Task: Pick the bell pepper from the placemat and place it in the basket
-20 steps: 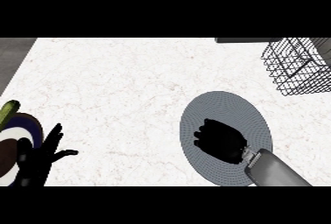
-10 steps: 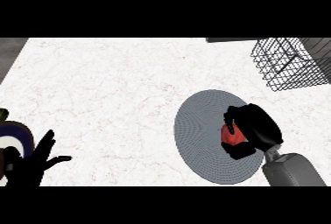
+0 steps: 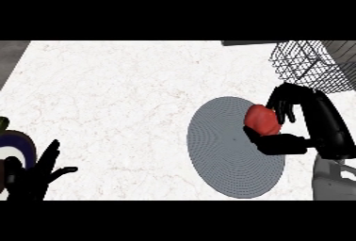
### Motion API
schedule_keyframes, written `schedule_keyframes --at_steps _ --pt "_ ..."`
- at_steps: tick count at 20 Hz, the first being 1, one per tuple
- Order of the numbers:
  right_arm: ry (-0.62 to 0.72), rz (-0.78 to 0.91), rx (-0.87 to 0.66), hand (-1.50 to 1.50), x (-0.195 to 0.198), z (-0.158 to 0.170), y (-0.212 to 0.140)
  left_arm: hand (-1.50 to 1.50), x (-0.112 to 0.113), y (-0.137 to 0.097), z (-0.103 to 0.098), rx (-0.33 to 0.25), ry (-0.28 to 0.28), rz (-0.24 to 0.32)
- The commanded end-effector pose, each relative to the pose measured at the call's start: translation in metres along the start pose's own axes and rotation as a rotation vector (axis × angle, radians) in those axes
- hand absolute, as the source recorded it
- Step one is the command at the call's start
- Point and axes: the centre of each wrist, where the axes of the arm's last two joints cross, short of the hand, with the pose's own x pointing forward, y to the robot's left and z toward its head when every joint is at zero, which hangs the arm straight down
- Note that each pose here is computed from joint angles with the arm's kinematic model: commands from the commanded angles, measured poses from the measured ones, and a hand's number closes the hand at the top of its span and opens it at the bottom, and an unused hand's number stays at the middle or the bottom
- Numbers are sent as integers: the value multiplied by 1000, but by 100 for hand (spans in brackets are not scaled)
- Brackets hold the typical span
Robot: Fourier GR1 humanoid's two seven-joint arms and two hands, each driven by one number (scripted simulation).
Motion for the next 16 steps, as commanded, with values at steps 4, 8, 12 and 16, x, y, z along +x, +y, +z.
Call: schedule_keyframes --at_steps 4,8,12,16 --pt "91 -18 -210 150 27 12 -105 0 -18 -34 -2 -97 55 23" --pt "126 -62 -310 150 51 -16 -156 0 -9 -34 -14 -105 39 -5" --pt "212 -63 -325 150 42 -29 -192 0 -4 -53 -5 -130 38 -17" --pt "234 -51 -325 150 34 -52 -226 0 2 -40 -14 -134 32 -2"
